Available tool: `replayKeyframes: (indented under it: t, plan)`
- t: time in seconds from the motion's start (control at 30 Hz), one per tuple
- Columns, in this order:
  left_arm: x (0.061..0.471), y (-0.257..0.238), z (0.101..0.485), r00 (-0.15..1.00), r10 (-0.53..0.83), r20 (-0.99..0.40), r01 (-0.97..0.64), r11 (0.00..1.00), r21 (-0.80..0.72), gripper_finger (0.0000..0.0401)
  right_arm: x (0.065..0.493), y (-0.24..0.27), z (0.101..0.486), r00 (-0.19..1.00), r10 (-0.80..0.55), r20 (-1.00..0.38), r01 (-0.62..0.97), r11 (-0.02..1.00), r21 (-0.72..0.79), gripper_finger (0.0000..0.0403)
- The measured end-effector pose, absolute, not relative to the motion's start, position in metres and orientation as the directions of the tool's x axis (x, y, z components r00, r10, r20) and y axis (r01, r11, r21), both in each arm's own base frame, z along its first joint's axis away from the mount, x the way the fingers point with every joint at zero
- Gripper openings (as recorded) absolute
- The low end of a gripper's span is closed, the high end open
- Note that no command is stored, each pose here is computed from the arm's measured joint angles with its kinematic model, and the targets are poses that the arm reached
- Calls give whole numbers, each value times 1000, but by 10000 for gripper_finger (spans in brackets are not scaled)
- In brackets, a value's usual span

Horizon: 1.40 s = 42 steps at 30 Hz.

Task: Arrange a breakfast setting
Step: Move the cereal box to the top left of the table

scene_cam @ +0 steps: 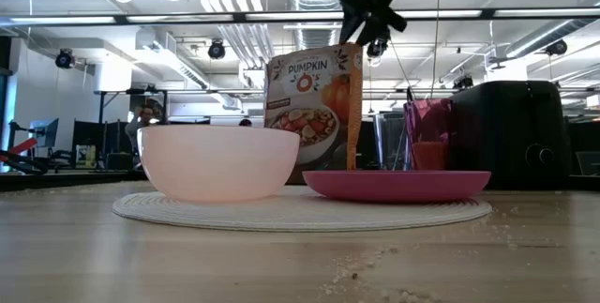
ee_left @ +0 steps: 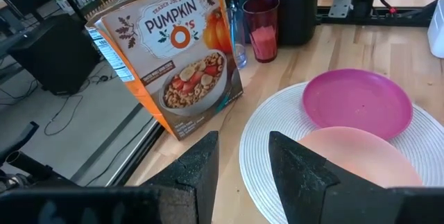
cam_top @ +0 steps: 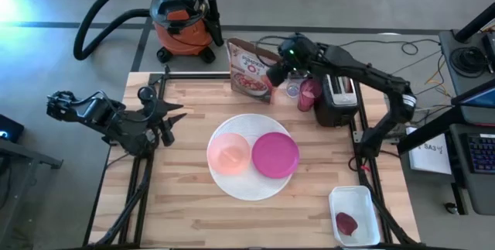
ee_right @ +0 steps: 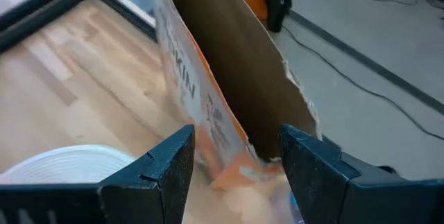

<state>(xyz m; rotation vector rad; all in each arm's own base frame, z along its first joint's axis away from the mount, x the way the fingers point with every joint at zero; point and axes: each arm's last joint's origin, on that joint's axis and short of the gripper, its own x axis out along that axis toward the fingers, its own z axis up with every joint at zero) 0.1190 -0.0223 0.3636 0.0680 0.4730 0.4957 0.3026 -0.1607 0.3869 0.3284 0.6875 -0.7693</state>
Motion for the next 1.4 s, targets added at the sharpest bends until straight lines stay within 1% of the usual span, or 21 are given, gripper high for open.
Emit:
replayKeyframes:
  t: [0.2,0.33,0.4,0.47,0.53,0.63,0.7,0.73,0.9,1.1,1.2,1.27,1.4]
  plan:
    - [118,-22,364,775,472,-419,-443,880,172,111,319,-180,381,462,-516,-721,728,685,-23,199]
    - [118,-22,364,775,472,-419,-444,880,171,111,332,-184,378,429,-477,-767,696,716,-56,196]
    - [118,-22,364,775,472,-419,-444,880,171,111,339,-186,373,414,-452,-790,674,735,-67,186]
    - [118,-22,364,775,472,-419,-444,880,170,111,346,-189,367,394,-436,-809,666,742,-76,167]
    - [118,-22,364,775,472,-420,-448,879,162,111,352,-192,361,377,-427,-822,660,747,-86,138]
    - [118,-22,362,767,475,-431,-456,876,156,111,358,-195,354,354,-405,-843,639,763,-98,73]
    - [117,-22,361,762,477,-438,-457,875,157,111,361,-196,352,360,-392,-846,610,786,-105,28]
    - [117,-21,360,760,478,-440,-458,875,158,111,362,-196,352,371,-375,-849,591,801,-96,20]
    - [116,-21,360,755,480,-446,-459,873,163,111,368,-185,359,457,-279,-845,454,890,-49,9]
    - [115,-21,360,753,488,-441,-467,869,164,111,376,-161,380,545,-260,-797,289,951,-113,8]
    - [114,-20,360,750,503,-431,-485,860,160,111,380,-148,384,568,-241,-787,218,966,-138,8]
    - [114,-20,361,747,508,-428,-491,856,160,111,382,-144,384,569,-242,-786,208,967,-147,8]
    - [115,-20,360,746,509,-429,-491,856,161,111,381,-147,384,521,-340,-783,308,930,-199,8]
